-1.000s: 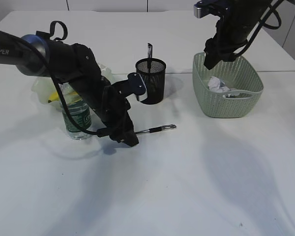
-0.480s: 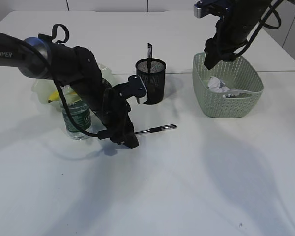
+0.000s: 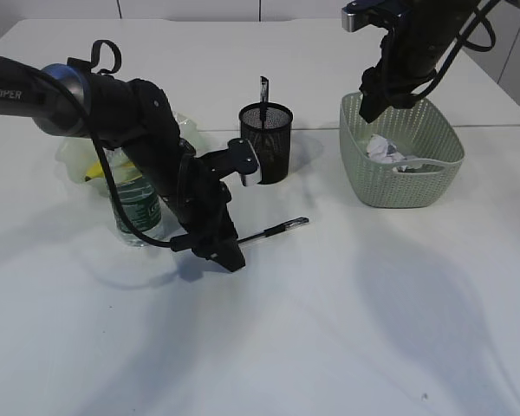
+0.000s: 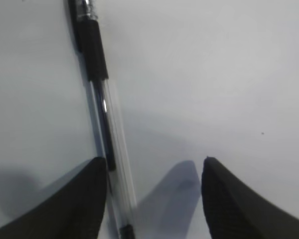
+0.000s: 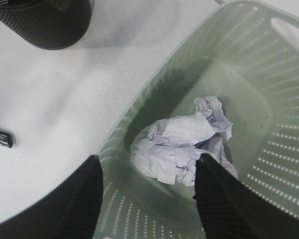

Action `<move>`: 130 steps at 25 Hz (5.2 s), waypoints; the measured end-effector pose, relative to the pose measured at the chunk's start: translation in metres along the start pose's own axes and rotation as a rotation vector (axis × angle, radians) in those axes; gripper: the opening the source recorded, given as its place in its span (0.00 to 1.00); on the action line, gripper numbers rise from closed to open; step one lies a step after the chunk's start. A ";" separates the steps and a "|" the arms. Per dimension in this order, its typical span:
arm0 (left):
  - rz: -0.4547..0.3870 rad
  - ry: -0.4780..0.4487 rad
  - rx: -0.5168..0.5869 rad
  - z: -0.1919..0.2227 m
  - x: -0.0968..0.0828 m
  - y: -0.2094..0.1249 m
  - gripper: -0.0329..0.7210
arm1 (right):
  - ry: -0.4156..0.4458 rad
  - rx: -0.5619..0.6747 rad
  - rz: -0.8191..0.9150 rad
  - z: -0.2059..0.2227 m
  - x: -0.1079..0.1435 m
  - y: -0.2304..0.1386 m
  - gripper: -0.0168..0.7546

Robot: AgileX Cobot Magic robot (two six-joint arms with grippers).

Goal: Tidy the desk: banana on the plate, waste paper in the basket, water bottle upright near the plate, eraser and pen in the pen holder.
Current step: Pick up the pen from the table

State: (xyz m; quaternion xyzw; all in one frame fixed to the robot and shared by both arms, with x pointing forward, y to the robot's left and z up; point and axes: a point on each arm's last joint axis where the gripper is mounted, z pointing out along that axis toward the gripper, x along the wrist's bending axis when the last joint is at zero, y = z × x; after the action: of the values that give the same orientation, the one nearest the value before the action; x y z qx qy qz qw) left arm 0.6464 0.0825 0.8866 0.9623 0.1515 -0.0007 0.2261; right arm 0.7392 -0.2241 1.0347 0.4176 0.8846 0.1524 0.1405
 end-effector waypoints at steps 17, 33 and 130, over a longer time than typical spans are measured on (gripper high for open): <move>-0.029 -0.023 0.007 0.000 -0.002 -0.001 0.60 | 0.000 0.000 0.000 0.000 0.000 0.000 0.59; -0.111 0.028 -0.023 0.000 0.003 0.002 0.59 | 0.000 0.000 0.000 0.000 0.000 0.000 0.59; -0.088 -0.020 0.111 -0.005 0.002 0.024 0.45 | 0.006 -0.004 0.002 0.000 0.001 0.000 0.59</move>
State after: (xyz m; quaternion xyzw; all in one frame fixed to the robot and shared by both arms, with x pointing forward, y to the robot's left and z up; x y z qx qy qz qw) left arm 0.6544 0.0651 0.9014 0.9657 0.1912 -0.0287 0.1734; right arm 0.7392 -0.2235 1.0348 0.4180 0.8843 0.1554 0.1386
